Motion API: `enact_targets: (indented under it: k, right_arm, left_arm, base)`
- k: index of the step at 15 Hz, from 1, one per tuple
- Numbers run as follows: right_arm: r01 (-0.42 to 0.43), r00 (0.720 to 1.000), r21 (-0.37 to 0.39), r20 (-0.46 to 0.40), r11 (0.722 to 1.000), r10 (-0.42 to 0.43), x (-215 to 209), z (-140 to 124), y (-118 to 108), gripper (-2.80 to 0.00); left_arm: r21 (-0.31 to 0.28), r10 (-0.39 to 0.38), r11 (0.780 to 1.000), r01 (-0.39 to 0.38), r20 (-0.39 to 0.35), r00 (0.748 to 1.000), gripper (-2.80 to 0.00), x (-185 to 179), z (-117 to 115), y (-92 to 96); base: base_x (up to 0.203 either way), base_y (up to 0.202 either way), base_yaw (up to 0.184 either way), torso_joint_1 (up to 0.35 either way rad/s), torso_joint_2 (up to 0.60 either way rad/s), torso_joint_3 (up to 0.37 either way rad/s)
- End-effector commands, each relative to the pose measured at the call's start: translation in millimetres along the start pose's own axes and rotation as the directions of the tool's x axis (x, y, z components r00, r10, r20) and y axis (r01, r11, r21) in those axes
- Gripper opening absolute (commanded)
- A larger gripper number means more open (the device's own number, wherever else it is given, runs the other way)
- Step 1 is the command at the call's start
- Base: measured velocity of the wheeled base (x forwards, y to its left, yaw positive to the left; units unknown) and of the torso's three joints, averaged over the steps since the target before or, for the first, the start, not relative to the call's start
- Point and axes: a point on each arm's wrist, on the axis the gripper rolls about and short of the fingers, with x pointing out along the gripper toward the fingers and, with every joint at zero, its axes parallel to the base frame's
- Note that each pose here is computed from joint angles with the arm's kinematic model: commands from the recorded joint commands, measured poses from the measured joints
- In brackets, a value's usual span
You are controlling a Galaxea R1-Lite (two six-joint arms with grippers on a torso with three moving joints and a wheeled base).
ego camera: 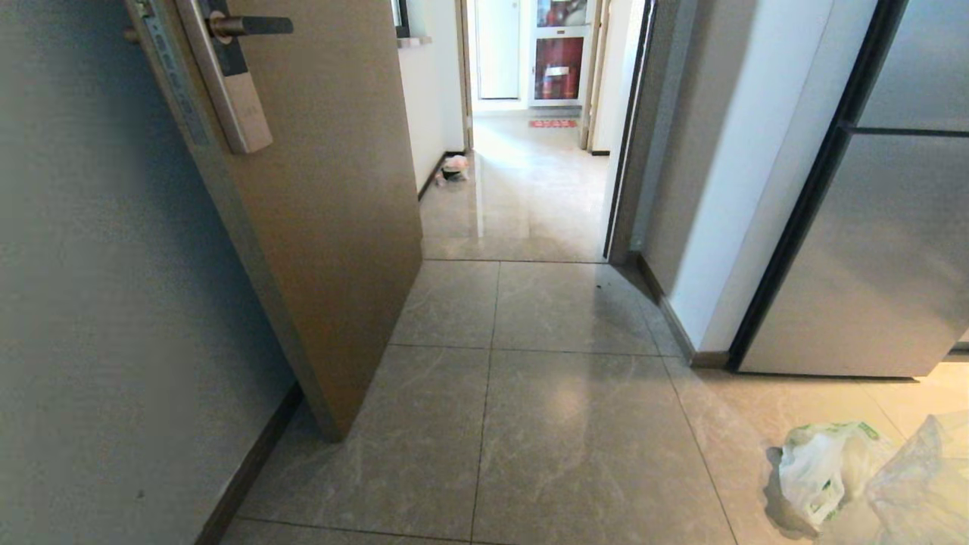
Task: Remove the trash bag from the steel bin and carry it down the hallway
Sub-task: Put the trash bag at the door
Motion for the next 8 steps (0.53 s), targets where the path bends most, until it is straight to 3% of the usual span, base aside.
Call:
enact_targets:
  k: [1,8]
  right_arm:
    - [-0.001,1.000,-0.001,-0.002,1.000,0.001,0.1,0.0,0.0,-2.80]
    - [-0.001,1.000,-0.001,-0.002,1.000,0.001,0.1,0.0,0.0,-2.80]
  left_arm:
    - [-0.001,0.000,1.000,0.000,-0.001,1.000,-2.80,0.1,0.0,0.0]
    - [-0.001,0.000,1.000,0.000,-0.001,1.000,-2.80,0.1,0.0,0.0]
  base:
    - [0.194,0.000,-0.003,0.001,0.00,-0.002]
    - [0.193,0.000,0.000,0.002,0.00,0.003]
